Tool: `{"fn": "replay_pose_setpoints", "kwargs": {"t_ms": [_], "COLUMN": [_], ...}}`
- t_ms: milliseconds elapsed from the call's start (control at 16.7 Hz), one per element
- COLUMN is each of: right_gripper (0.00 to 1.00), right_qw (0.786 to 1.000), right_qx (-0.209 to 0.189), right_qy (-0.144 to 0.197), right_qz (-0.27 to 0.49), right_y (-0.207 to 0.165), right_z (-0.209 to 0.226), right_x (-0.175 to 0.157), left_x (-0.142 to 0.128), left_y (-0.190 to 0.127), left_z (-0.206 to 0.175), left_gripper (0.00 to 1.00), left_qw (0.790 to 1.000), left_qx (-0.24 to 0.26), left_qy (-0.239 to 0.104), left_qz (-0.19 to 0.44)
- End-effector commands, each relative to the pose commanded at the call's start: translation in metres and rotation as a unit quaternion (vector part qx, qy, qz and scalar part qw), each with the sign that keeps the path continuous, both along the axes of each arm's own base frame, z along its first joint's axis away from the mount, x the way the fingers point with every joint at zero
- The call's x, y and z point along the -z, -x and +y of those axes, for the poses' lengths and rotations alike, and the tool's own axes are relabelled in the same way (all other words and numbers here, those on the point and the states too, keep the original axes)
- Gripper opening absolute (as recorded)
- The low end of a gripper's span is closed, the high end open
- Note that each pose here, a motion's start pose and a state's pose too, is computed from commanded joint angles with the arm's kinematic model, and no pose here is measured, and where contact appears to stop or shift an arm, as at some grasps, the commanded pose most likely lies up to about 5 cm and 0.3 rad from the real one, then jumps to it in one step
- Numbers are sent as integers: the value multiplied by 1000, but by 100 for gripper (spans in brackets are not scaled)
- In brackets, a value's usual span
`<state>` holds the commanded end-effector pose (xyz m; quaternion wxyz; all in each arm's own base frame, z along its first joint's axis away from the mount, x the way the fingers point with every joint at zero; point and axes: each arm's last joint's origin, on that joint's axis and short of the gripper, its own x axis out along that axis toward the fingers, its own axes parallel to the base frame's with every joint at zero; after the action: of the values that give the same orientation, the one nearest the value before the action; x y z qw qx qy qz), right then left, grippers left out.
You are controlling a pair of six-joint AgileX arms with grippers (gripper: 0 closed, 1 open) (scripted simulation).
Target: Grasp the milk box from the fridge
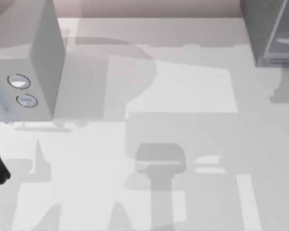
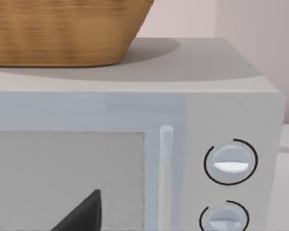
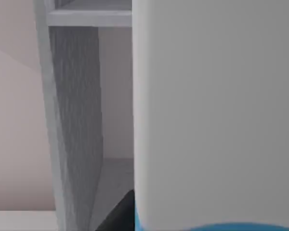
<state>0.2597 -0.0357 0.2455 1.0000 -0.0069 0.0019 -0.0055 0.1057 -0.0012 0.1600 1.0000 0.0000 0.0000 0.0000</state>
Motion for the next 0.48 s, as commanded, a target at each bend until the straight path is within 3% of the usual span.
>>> {"fn": "replay_pose_setpoints", "kwargs": {"t_ms": [240, 480], "right_gripper": [0, 0], "right_qw": [1000, 1000], "right_qx": [0, -2], "right_qy": [-2, -5], "right_qz": [-4, -8], "right_y": [77, 130], "right_z": [19, 29], "right_x": [5, 38], "left_x": [0, 0], "left_y": [0, 0], "left_z": [0, 0], "left_gripper": [100, 100], "left_qw": [1000, 1000], "left_qx": [0, 0], "left_qy": [0, 0], "left_qz": [0, 0]}}
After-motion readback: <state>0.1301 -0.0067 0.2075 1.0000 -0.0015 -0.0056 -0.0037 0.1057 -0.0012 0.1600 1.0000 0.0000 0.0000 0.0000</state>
